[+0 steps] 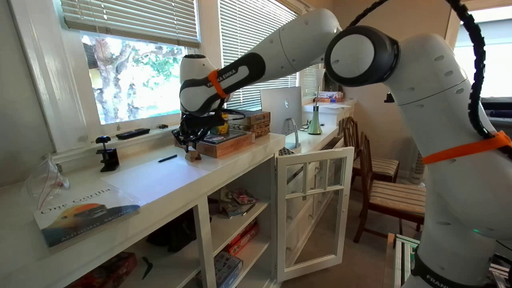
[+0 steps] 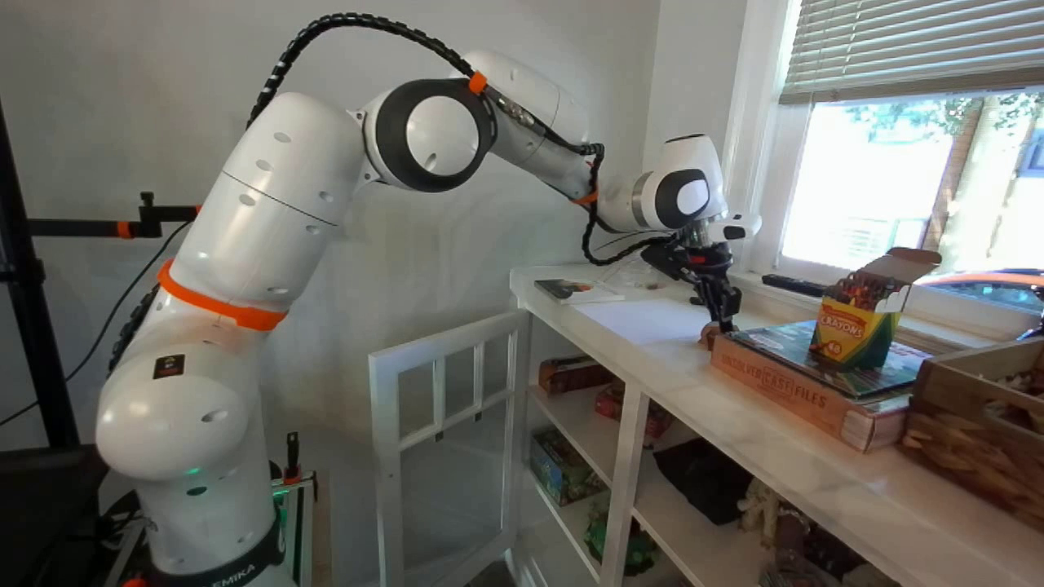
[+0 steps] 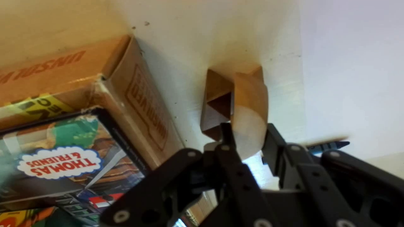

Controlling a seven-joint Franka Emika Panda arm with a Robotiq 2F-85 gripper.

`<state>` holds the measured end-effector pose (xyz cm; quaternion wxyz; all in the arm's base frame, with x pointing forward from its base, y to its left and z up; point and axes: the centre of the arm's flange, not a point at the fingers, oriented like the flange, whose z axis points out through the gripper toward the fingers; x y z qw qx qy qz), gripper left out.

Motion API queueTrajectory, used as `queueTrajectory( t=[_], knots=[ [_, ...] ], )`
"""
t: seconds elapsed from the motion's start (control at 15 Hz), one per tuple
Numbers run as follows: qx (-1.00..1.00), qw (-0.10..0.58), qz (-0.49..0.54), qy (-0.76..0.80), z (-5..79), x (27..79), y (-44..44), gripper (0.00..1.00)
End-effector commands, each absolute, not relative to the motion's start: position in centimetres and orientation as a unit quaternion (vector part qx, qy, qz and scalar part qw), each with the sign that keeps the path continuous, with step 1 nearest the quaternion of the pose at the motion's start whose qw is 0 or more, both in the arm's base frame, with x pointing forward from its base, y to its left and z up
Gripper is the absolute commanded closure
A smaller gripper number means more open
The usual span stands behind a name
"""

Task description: Put the light brown block on the other blocks

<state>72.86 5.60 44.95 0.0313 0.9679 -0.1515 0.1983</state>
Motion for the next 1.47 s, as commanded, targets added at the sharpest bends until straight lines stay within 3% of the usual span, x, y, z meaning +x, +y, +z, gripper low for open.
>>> queueTrajectory(
  t=[0.0,0.4,0.47,0.53,0.6,0.67,1.0,1.33,1.4],
  knots=[
    [0.969,0.027,0.192,-0.155,44.51,73.78,5.48,0.93],
    [0.969,0.028,0.193,-0.154,44.42,73.79,5.49,0.93],
    [0.969,0.029,0.193,-0.154,44.40,73.80,5.50,0.79],
    [0.969,0.029,0.193,-0.154,44.40,73.80,5.49,0.79],
    [0.969,0.030,0.193,-0.154,44.40,73.78,5.48,0.72],
    [0.968,0.030,0.193,-0.154,44.39,73.80,5.47,0.53],
    [0.969,0.031,0.191,-0.154,44.11,73.77,5.41,0.17],
    [0.969,0.029,0.190,-0.155,44.28,73.53,5.27,0.00],
    [0.969,0.029,0.191,-0.156,44.61,73.28,5.12,0.00]
  ],
)
